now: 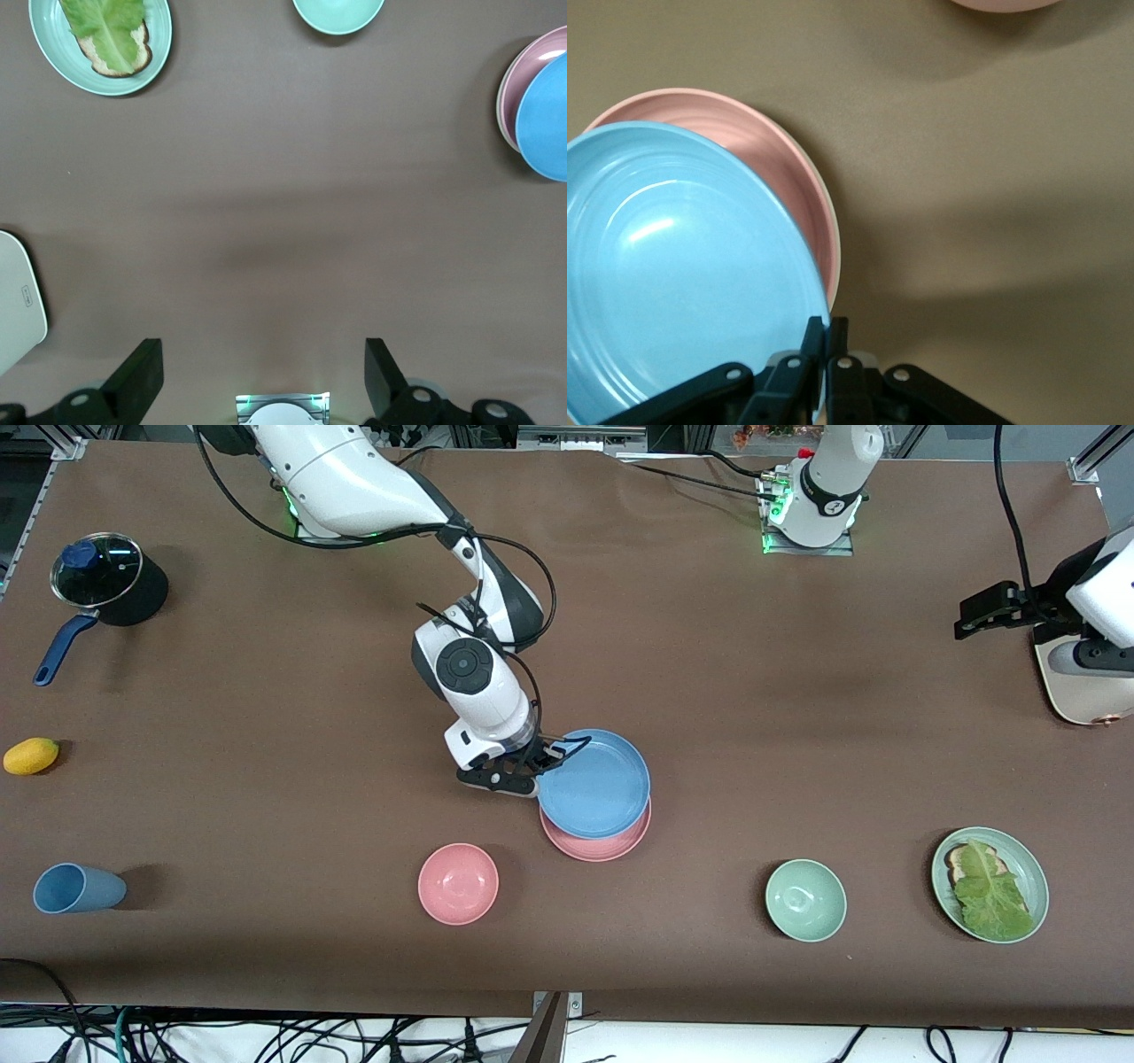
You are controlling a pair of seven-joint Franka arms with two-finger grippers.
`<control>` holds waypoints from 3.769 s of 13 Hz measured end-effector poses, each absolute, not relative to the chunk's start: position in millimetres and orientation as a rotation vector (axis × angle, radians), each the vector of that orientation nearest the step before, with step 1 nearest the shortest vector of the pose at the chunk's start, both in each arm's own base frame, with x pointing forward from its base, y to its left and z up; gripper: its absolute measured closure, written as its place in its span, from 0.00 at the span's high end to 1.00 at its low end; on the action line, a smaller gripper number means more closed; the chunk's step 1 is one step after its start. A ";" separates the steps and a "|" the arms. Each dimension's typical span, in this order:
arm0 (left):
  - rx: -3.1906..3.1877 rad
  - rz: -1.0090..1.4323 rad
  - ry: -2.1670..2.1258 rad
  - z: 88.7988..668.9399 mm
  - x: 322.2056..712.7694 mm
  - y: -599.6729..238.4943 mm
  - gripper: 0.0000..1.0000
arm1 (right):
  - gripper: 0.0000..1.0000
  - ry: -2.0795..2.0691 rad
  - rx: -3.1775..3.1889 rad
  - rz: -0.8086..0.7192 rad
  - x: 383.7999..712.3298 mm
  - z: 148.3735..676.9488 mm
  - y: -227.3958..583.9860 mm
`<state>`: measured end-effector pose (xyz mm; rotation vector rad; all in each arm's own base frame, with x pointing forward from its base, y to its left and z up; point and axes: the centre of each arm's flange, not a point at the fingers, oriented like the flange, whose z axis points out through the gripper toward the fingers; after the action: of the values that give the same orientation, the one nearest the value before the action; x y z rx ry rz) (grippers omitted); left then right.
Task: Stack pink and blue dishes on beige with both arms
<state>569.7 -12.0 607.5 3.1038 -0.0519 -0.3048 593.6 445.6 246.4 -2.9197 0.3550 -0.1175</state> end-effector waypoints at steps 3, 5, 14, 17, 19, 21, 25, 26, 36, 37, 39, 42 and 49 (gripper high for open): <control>3.094 -0.388 -0.040 576.6 583.5 -8.2 1.00 | 0.04 0.361 -2.912 -0.129 596.3 236.1 446.2; 3.090 -0.411 -0.026 566.0 588.5 -3.0 1.00 | 0.04 0.370 -2.900 -0.142 601.6 237.1 449.3; 3.092 -0.394 -0.019 568.4 591.1 -0.6 1.00 | 0.40 0.350 -2.947 -0.183 613.1 229.9 443.4; 3.093 -0.388 -0.020 570.1 591.4 -0.7 1.00 | 0.59 0.315 -3.028 -0.159 631.1 250.5 425.4; 3.093 -0.388 -0.019 570.2 591.4 -0.6 1.00 | 0.75 0.255 -3.068 -0.139 650.8 278.5 399.7; 3.093 -0.387 -0.020 570.4 591.4 -0.7 1.00 | 0.95 0.199 -3.094 -0.119 669.0 312.1 360.6; 3.095 -0.370 -0.020 571.3 592.8 -0.8 1.00 | 1.00 0.037 -3.151 -0.009 678.5 405.2 265.1; 3.097 -0.353 -0.019 572.0 594.2 -0.8 1.00 | 1.00 0.003 -3.148 0.006 674.6 429.7 239.6; 3.103 -0.296 -0.019 573.5 599.5 -0.7 1.00 | 1.00 -0.114 -3.135 0.134 572.4 575.5 106.3; 3.103 -0.297 -0.019 573.1 599.6 -0.7 1.00 | 1.00 -0.128 -3.135 0.139 567.4 577.6 106.4; 3.102 -0.299 -0.019 572.5 599.9 -0.7 1.00 | 1.00 -0.140 -3.135 0.160 564.1 577.2 105.9; 3.102 -0.300 -0.019 572.0 600.1 -0.7 1.00 | 1.00 -0.185 -3.131 0.173 565.5 576.2 92.9; 3.102 -0.300 -0.019 572.0 600.1 -0.7 1.00 | 1.00 -0.188 -3.129 0.175 567.0 575.5 84.6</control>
<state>600.1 -0.7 572.0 3.1022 -0.0187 -0.3003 567.0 84.6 575.5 -3.1291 -0.1881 0.1751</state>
